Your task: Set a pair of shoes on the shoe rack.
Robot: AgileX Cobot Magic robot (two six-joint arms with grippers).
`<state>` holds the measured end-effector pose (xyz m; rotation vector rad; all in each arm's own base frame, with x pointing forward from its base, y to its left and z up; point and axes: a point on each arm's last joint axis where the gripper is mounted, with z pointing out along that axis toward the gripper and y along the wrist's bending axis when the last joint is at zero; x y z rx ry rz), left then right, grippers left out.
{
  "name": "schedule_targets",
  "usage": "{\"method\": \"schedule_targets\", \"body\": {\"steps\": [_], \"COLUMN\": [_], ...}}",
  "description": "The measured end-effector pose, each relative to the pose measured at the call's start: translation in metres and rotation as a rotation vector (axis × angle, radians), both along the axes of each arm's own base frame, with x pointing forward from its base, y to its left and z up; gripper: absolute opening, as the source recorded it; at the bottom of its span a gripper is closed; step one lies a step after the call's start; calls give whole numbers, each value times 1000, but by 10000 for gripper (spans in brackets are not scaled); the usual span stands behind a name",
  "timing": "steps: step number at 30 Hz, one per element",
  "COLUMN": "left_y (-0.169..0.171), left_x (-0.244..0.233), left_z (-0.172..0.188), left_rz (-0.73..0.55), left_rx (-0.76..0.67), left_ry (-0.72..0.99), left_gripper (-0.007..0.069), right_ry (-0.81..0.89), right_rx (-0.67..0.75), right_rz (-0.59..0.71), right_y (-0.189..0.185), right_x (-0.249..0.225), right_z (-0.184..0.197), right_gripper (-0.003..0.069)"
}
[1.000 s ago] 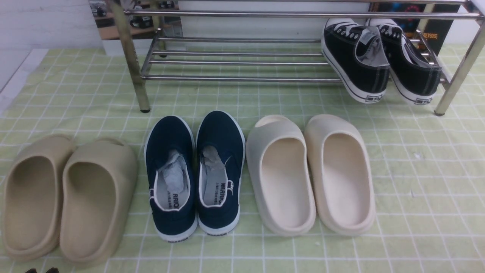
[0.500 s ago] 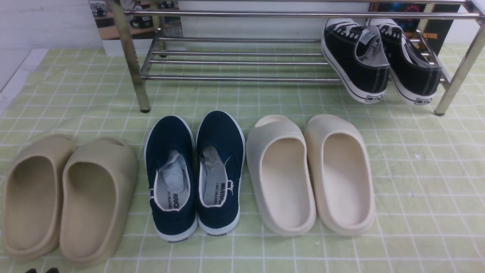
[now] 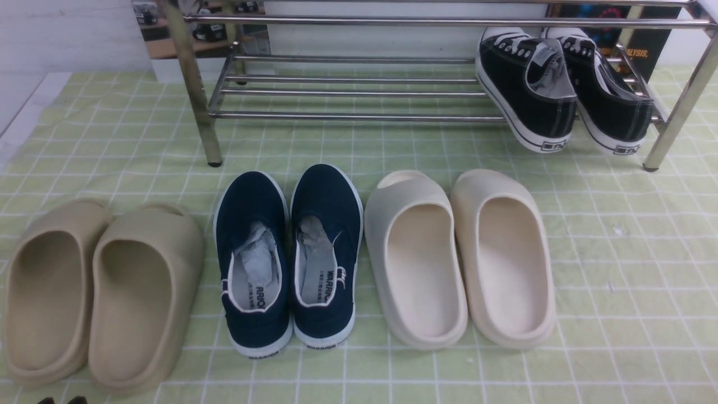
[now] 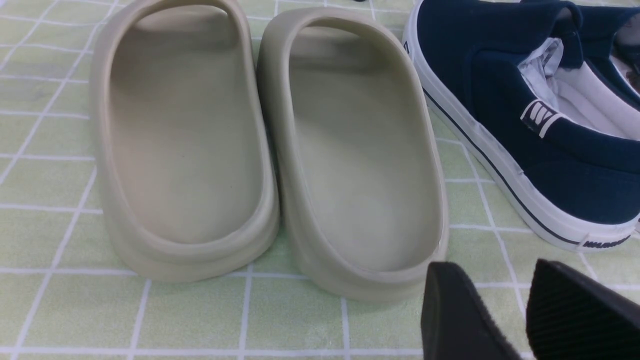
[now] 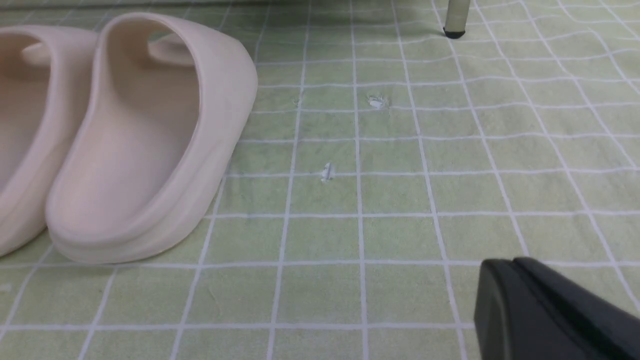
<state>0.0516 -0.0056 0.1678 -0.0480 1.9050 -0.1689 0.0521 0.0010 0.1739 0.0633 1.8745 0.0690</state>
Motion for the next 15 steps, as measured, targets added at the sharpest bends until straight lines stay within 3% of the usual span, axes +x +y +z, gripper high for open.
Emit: {"method": "schedule_targets", "body": {"steps": [15], "left_y": [0], "left_x": [0], "left_z": [0], "left_rz": [0], "left_rx": [0], "left_ry": [0], "left_gripper": [239], "right_ry": [0], "right_rx": [0], "right_rz": [0], "right_y": [0], "right_x": [0], "right_z": [0], "right_gripper": [28]}}
